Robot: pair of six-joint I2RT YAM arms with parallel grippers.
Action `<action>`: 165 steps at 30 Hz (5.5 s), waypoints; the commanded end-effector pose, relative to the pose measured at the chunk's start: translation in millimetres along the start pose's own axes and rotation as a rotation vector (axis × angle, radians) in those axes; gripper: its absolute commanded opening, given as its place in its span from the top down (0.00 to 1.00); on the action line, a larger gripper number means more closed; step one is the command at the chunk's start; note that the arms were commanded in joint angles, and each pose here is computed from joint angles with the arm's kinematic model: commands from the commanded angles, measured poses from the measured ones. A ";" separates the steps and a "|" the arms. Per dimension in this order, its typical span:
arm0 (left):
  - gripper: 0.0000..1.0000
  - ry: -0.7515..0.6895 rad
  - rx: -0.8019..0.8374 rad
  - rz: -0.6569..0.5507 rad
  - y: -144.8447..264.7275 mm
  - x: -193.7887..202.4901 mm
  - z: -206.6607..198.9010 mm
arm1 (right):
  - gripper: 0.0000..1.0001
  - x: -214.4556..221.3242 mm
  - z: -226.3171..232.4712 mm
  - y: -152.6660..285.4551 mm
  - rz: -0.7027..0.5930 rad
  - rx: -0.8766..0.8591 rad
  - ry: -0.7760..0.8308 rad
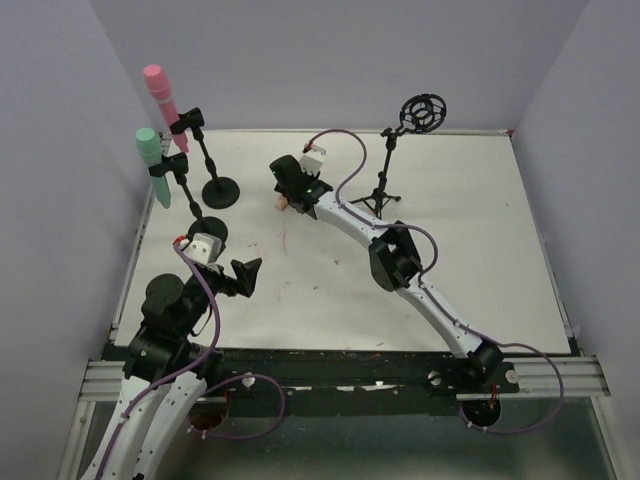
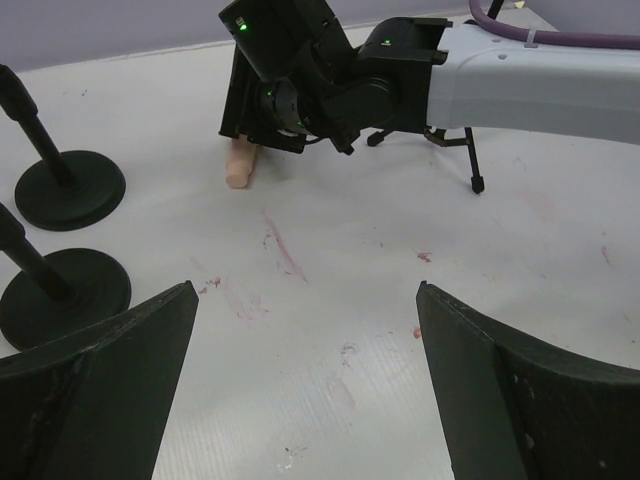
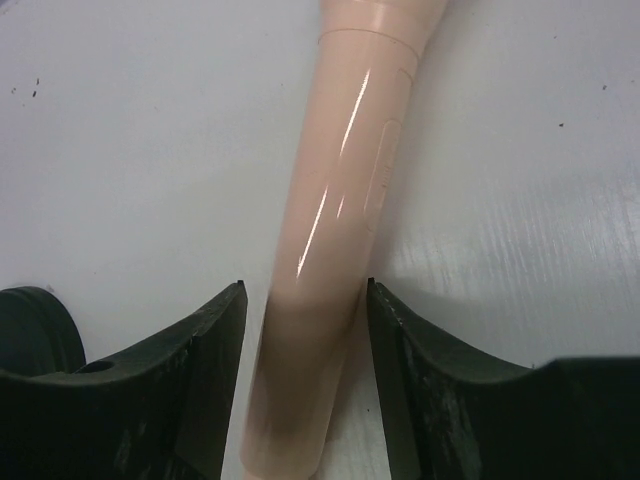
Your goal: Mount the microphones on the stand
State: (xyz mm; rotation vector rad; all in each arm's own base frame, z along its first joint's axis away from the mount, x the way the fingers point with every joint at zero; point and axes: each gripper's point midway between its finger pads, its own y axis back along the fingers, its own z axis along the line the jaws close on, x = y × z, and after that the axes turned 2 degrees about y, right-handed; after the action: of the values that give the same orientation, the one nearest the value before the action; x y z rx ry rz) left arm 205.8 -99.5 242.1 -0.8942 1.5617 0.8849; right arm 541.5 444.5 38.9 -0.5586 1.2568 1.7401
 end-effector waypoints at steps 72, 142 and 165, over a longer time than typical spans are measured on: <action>0.01 -0.012 0.121 -0.159 20.7 -27.8 -23.8 | 0.99 140.9 -194.9 192.7 0.904 -0.011 0.831; 0.91 0.849 0.420 -0.079 -131.2 -78.8 -121.1 | 0.63 -60.2 -85.4 401.8 0.403 -0.747 0.705; 0.97 0.235 0.408 -0.303 -93.8 -240.9 -125.1 | 0.00 -321.8 -151.8 436.6 -0.263 -0.324 0.758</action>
State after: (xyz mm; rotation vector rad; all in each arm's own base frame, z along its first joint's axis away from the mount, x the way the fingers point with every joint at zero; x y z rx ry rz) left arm 262.2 -225.7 455.8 -0.9868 1.7973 0.1951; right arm 276.3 181.4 471.5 -1.6463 1.1152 1.6200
